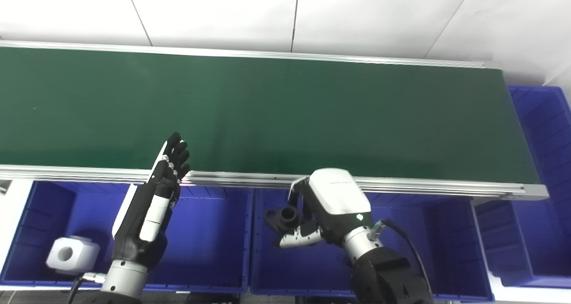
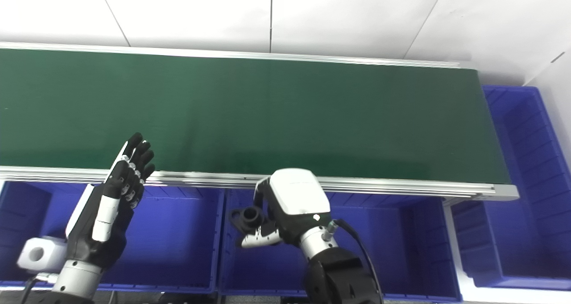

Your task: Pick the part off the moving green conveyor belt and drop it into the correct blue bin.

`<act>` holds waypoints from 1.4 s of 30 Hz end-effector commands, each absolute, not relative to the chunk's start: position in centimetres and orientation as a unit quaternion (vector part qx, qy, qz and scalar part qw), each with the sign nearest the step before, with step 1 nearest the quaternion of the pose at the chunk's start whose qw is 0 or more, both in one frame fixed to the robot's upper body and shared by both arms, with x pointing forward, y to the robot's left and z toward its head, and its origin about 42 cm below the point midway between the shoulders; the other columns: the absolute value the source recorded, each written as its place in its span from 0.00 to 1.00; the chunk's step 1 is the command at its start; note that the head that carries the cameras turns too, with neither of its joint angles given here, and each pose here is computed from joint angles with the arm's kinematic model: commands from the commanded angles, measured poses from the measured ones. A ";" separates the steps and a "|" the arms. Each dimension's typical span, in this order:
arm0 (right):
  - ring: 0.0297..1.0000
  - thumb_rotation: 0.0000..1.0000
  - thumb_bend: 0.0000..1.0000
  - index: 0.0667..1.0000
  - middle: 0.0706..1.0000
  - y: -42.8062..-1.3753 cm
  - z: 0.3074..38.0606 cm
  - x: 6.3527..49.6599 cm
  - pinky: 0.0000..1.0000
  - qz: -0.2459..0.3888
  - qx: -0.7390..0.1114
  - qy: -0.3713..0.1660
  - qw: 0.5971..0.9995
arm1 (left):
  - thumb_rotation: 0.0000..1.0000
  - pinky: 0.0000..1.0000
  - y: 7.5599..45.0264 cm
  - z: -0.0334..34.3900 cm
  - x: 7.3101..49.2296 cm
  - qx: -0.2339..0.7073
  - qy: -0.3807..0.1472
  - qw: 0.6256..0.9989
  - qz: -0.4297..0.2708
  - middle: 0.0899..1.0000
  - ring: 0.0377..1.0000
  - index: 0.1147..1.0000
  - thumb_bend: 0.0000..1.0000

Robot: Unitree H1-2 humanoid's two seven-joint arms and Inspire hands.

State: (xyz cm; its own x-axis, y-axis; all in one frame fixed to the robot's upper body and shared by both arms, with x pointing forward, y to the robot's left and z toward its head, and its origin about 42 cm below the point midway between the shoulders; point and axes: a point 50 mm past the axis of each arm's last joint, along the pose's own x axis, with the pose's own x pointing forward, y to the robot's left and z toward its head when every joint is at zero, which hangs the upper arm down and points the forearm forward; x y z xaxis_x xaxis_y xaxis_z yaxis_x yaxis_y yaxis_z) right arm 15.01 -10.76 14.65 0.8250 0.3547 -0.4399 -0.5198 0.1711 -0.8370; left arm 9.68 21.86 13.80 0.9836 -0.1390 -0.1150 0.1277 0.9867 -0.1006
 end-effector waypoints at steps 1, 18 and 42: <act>0.25 0.80 0.75 0.52 0.33 -10.2 15.4 15.0 0.19 0.302 -0.594 0.053 0.744 | 0.86 1.00 21.8 14.8 9.7 -0.052 0.039 0.995 -0.070 1.00 1.00 1.00 0.68; 0.54 0.80 1.00 0.71 0.64 -10.8 15.4 14.7 0.48 0.272 -0.604 0.042 0.748 | 0.87 0.98 21.3 14.5 9.5 -0.045 0.042 0.996 -0.071 1.00 0.99 1.00 0.70; 0.74 0.82 0.83 0.86 0.77 -15.5 11.7 9.0 0.70 0.033 0.101 0.007 0.994 | 0.89 0.94 21.8 10.8 8.2 0.022 0.013 0.997 -0.075 0.97 0.97 1.00 0.66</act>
State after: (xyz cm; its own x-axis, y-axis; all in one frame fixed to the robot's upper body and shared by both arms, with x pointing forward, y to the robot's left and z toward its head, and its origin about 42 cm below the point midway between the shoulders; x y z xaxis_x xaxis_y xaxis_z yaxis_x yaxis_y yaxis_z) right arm 8.90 -16.01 9.15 0.9099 0.2489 -0.3319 -0.2369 0.9685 0.0769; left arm 8.47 21.43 8.62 0.9648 -0.1179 -0.2352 0.1071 0.9925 -0.0583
